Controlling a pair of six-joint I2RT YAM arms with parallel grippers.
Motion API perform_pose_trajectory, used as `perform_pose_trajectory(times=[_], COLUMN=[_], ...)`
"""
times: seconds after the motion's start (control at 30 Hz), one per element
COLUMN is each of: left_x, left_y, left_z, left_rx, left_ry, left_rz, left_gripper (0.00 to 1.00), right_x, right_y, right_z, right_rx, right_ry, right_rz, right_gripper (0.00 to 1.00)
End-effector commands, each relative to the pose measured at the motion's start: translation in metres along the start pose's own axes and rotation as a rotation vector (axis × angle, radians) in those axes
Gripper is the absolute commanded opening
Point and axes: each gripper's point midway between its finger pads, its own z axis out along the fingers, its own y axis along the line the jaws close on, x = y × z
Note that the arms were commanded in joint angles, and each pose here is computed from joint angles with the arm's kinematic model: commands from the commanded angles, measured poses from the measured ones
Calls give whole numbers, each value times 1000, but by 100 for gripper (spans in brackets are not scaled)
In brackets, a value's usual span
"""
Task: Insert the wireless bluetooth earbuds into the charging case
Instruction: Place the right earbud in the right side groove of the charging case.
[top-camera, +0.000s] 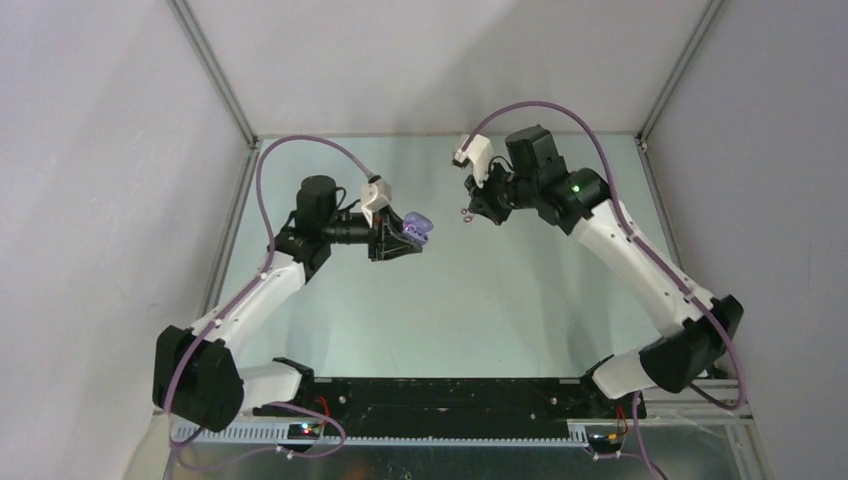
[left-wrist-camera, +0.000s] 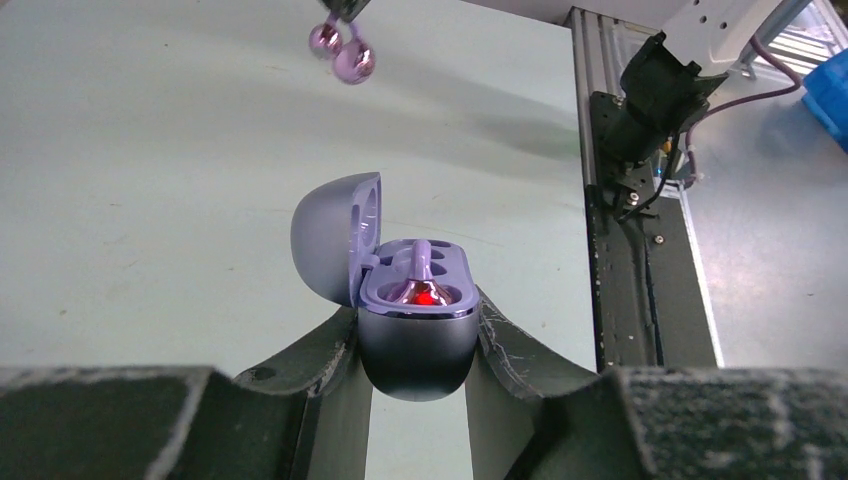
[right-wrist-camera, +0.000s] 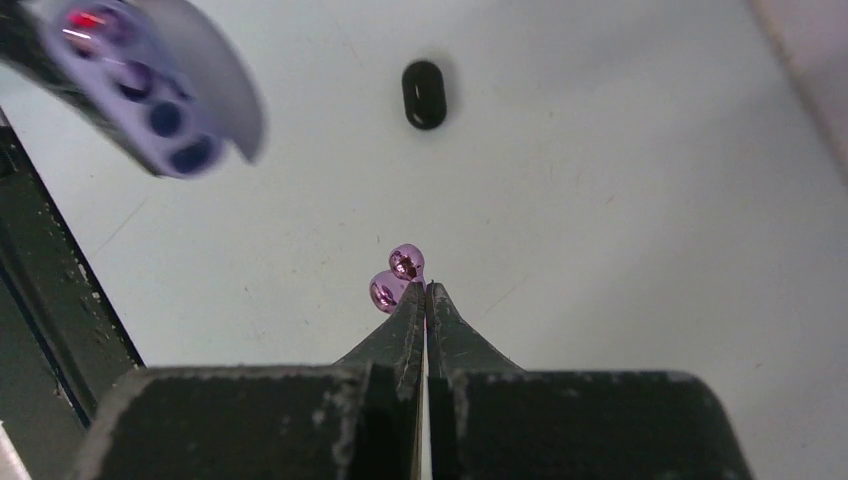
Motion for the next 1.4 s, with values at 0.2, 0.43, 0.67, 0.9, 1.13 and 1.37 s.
perform_pose_trajectory(times=[0.2,0.43,0.67,0.9,1.13,1.37], left_x=[-1,6,7,6,5,6], left_y=[-18,-32,-40,-44,-45,-46], left_z=[11,11,11,10,9,9], left_rx=[129,213,255,265,268,276], left_ry=[-5,27,40,41,41,42], left_rz=[-3,-7,-14,1,6,6], left_gripper=[0,0,0,0,0,0], right_x=[-49,-49,-42,-32,-26,-24], right_y=[35,76,99,115,119,123], right_z=[-37,-27,-20,-11,-3,3], right_rx=[93,1,-54,-102,-108,-113], right_ry=[-182,-159,-128,-92,-68,-62], right_rz=[-184,-278,-333,-377,-393,-399], right_gripper=[0,0,0,0,0,0])
